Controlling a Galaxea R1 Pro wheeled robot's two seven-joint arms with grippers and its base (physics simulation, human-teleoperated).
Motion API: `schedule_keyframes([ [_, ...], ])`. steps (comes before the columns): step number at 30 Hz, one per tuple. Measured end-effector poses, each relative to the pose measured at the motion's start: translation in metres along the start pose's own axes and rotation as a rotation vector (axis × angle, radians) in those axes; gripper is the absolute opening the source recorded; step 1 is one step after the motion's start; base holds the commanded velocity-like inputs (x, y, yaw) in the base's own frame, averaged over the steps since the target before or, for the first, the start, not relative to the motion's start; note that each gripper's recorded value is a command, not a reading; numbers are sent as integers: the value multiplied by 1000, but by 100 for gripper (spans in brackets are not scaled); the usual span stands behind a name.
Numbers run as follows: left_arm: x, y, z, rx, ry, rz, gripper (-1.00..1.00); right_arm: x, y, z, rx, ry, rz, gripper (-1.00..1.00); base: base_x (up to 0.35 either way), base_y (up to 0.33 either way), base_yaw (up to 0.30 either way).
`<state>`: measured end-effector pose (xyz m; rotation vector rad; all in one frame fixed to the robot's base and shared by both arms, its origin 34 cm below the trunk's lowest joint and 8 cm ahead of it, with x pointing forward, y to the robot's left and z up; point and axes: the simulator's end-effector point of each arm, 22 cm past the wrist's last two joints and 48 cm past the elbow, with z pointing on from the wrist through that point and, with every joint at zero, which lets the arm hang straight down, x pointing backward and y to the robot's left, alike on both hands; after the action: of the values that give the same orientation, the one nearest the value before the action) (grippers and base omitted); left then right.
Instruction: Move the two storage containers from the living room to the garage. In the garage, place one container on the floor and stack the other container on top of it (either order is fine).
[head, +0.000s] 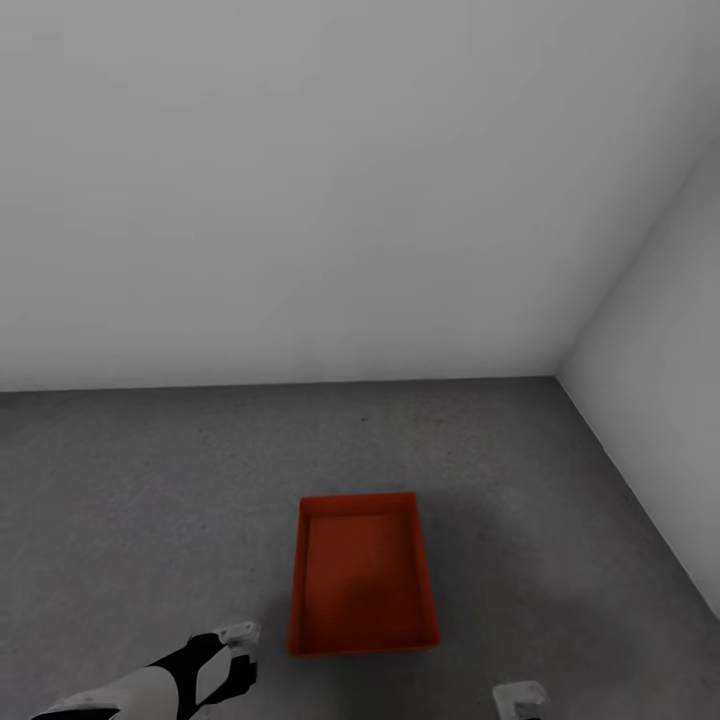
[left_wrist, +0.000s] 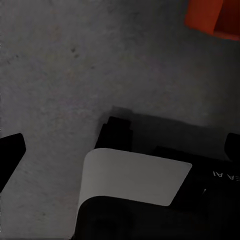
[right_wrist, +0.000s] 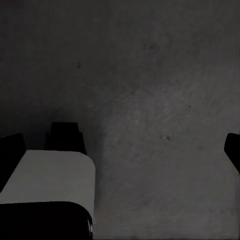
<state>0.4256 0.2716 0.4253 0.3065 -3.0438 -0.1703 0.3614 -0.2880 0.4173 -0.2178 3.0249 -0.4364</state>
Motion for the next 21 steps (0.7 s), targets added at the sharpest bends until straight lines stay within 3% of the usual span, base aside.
schedule_keyframes([
  [8,42,10,-3,-12,34,3,100,81,21,-20,-75,53,-49,100,0,0,0],
  [14,87,24,-2,-31,33,-3,100,109,24,-33,-114,90,-63,100,0,0,0],
  [21,105,40,-7,-52,11,-7,100,117,32,-45,-172,106,-63,100,0,0,0],
])
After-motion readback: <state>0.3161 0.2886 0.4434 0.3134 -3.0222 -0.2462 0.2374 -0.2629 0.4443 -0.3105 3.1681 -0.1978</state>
